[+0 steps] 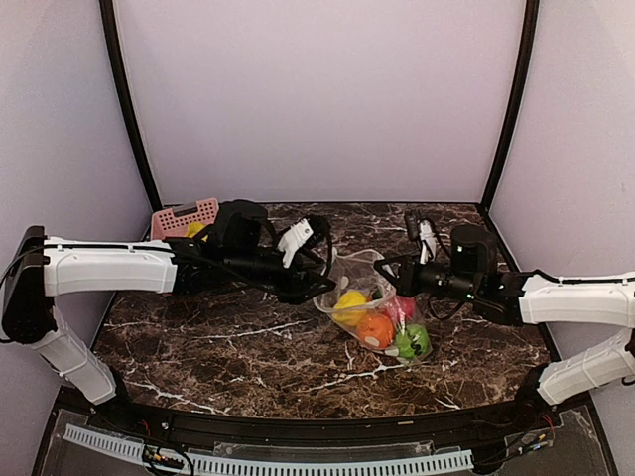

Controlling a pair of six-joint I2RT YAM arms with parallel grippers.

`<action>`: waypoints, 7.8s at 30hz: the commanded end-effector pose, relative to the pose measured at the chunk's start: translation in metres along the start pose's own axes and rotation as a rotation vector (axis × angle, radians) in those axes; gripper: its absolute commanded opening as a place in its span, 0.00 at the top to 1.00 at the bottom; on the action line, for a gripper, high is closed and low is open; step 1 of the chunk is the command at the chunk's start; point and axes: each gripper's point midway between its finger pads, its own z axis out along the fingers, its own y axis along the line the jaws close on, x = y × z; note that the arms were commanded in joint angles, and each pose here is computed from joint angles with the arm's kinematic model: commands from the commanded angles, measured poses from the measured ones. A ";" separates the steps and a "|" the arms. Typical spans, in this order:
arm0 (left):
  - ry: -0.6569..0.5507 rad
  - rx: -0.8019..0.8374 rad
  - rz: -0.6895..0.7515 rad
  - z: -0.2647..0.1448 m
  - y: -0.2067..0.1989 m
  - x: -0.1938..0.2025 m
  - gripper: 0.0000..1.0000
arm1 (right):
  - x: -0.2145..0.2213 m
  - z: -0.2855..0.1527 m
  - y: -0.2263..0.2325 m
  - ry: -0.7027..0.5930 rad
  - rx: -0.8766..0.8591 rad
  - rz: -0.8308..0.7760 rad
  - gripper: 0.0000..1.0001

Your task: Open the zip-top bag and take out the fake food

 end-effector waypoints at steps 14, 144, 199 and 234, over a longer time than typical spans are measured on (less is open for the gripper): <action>0.193 0.091 0.209 0.075 -0.032 0.055 0.44 | 0.033 0.013 -0.009 0.040 -0.002 0.065 1.00; 0.317 -1.320 -0.935 -0.232 0.424 0.213 0.17 | 0.022 0.013 -0.010 0.019 -0.004 0.026 1.00; -0.061 -0.212 -0.011 -0.122 0.090 -0.025 0.01 | -0.006 0.004 0.001 -0.012 -0.020 -0.082 1.00; 0.118 0.319 0.408 0.090 -0.056 0.059 0.40 | 0.023 0.009 0.015 0.036 -0.090 -0.001 1.00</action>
